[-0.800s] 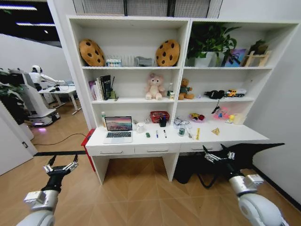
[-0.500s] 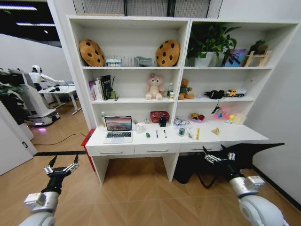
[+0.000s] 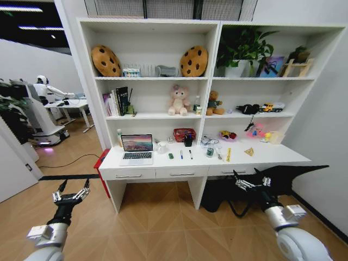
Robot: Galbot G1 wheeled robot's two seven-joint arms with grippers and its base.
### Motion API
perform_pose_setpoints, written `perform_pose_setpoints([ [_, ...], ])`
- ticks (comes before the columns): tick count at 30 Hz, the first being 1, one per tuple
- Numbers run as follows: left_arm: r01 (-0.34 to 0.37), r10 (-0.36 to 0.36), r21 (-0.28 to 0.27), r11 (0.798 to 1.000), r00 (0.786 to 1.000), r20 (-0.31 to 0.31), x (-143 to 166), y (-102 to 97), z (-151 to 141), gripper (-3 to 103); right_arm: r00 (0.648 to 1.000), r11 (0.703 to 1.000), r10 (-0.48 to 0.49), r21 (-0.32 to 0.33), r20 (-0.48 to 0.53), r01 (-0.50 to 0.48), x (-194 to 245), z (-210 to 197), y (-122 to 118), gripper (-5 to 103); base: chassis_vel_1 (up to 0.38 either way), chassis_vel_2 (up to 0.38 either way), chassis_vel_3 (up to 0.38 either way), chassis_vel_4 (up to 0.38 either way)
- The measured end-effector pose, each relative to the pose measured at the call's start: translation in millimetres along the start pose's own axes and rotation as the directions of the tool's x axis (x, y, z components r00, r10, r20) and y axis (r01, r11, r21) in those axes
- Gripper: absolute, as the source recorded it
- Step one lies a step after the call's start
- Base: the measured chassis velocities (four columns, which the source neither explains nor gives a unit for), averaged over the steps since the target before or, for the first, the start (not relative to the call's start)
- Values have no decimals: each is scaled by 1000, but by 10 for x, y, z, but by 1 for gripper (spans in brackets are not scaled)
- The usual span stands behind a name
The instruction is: Organize the objects on the table.
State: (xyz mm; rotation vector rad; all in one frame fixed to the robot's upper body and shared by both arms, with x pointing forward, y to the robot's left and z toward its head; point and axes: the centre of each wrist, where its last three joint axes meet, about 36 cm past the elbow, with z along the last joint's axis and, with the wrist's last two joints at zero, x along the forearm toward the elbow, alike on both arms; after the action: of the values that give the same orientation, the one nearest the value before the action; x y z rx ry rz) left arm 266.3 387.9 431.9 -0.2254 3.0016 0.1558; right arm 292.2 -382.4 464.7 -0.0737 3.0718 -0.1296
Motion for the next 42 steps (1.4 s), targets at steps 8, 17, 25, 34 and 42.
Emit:
perform_pose_setpoints([
  [8,-10,10,-12,1000,1000,-1,2,8,5,100,1000,1000,-3,4,-5,3,4,-1,-9,100,-105,112,73,-106],
  [17,-19,19,-25,1000,1000,-6,-14,36,12,100,1000,1000,-4,-3,-17,4,3,29,14,100,-143,153,137,-155],
  [25,-23,23,-26,999,1000,-14,-10,4,31,100,1000,1000,-2,-2,-23,1,-1,38,-2,100,-128,85,109,-90],
  [34,-17,17,-20,1000,1000,-18,23,-45,48,100,1000,1000,-3,-12,-23,2,-16,41,2,100,-131,155,139,-155],
  [42,-1,1,-22,1000,1000,-29,90,-14,81,100,999,1000,-9,-16,-38,8,-25,122,43,100,-161,168,160,-154],
])
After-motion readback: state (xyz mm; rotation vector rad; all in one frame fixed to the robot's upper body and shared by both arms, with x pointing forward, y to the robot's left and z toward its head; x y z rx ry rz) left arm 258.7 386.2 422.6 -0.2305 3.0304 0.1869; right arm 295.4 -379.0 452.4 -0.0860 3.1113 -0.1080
